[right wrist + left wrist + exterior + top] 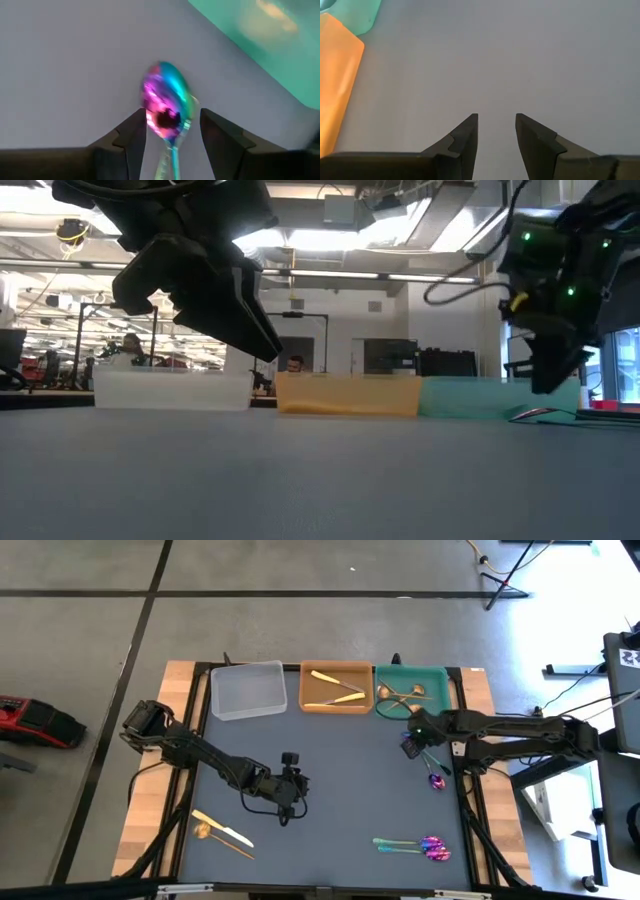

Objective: Sort silverware by color (type)
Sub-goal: Put the iridescent blue spoon into the transparent bin

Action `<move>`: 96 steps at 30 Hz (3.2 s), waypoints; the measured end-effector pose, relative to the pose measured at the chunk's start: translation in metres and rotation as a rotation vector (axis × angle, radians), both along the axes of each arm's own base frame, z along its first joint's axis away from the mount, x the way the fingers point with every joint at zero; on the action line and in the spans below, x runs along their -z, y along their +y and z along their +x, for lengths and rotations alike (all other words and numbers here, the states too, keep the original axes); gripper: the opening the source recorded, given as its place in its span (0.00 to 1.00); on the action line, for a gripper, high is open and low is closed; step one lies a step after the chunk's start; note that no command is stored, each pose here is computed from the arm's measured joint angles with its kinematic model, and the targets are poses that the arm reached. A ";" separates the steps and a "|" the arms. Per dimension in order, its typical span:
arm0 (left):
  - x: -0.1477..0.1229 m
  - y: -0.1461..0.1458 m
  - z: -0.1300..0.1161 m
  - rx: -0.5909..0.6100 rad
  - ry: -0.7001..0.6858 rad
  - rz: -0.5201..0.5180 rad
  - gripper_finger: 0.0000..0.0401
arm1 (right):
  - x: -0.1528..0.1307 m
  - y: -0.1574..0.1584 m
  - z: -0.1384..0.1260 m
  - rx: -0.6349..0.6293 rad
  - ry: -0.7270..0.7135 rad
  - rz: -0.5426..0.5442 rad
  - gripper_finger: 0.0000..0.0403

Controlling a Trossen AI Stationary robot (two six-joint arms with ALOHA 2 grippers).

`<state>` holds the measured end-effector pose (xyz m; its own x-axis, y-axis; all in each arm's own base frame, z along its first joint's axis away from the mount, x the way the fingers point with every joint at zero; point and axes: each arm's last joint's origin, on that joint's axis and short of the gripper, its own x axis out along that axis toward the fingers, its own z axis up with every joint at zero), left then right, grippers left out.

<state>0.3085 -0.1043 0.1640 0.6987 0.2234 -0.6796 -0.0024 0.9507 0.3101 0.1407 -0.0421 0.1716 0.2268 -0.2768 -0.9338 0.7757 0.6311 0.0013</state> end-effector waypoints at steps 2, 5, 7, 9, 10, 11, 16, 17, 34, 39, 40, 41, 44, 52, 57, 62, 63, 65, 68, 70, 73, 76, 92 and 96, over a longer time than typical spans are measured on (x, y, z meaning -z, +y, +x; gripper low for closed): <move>0.000 0.000 0.000 0.010 0.003 0.010 0.32 | 0.005 0.000 0.000 0.022 0.056 0.005 0.43; 0.000 0.000 0.000 0.012 -0.001 0.011 0.32 | 0.011 0.000 0.003 0.014 0.088 0.041 0.43; 0.000 0.000 0.001 0.013 -0.003 0.011 0.32 | 0.014 0.000 0.005 0.006 0.107 0.078 0.43; -0.001 0.000 0.001 0.014 -0.003 0.011 0.32 | 0.017 0.000 0.006 0.004 0.127 0.085 0.43; -0.001 0.000 0.001 0.014 -0.004 0.011 0.32 | 0.018 0.000 0.006 0.003 0.139 0.084 0.43; -0.001 0.000 0.001 0.014 -0.004 0.011 0.32 | 0.020 -0.001 0.007 0.004 0.151 0.082 0.43; -0.001 0.000 0.001 0.014 -0.004 0.011 0.32 | 0.028 -0.002 0.010 -0.016 0.211 0.081 0.41; -0.001 0.000 0.001 0.014 -0.005 0.011 0.32 | 0.029 -0.002 0.010 -0.016 0.224 0.078 0.40; -0.005 0.005 0.008 -0.035 -0.082 -0.045 0.34 | 0.017 -0.006 0.022 -0.080 0.222 0.018 0.05; -0.005 0.009 0.009 -0.041 -0.074 -0.079 0.40 | 0.006 -0.002 0.035 -0.168 0.165 -0.036 0.01; -0.005 0.010 0.009 -0.042 -0.074 -0.079 0.41 | 0.002 0.001 0.040 -0.195 0.140 -0.048 0.01; -0.005 0.010 0.009 -0.045 -0.076 -0.076 0.42 | -0.002 0.003 0.044 -0.226 0.115 -0.059 0.01; -0.005 0.010 0.009 -0.051 -0.079 -0.045 0.43 | -0.014 0.012 0.059 -0.317 0.024 -0.101 0.01; 0.004 0.010 0.015 -0.022 -0.146 0.057 0.42 | -0.035 0.032 0.095 -0.554 -0.322 -0.184 0.00; -0.023 0.031 0.007 -0.057 -0.125 0.118 0.42 | -0.048 0.033 0.112 -0.649 -0.516 -0.276 0.00; -0.075 0.044 -0.006 -0.102 -0.353 0.049 0.42 | -0.064 0.036 0.122 -0.711 -0.692 -0.385 0.00; -0.076 0.045 -0.008 -0.096 -0.376 0.048 0.42 | -0.066 0.036 0.125 -0.716 -0.725 -0.407 0.00; -0.079 0.049 -0.009 -0.079 -0.456 0.044 0.42 | -0.069 0.037 0.131 -0.746 -0.792 -0.426 0.00; -0.074 0.054 -0.011 -0.033 -0.541 0.037 0.42 | -0.066 0.038 0.141 -0.783 -0.859 -0.422 0.00; -0.069 0.058 -0.012 -0.028 -0.557 0.055 0.42 | -0.061 0.039 0.146 -0.804 -0.877 -0.413 0.00; -0.068 0.065 -0.012 -0.053 -0.580 0.073 0.42 | -0.057 0.040 0.150 -0.828 -0.889 -0.393 0.00; -0.069 0.067 -0.008 0.019 -0.626 0.035 0.42 | -0.053 0.040 0.156 -0.820 -0.913 -0.396 0.00; -0.074 0.072 -0.005 0.052 -0.692 0.014 0.42 | -0.045 0.039 0.171 -0.815 -0.945 -0.411 0.00; -0.070 0.077 -0.003 0.065 -0.671 0.036 0.42 | -0.047 0.040 0.182 -0.835 -0.972 -0.407 0.00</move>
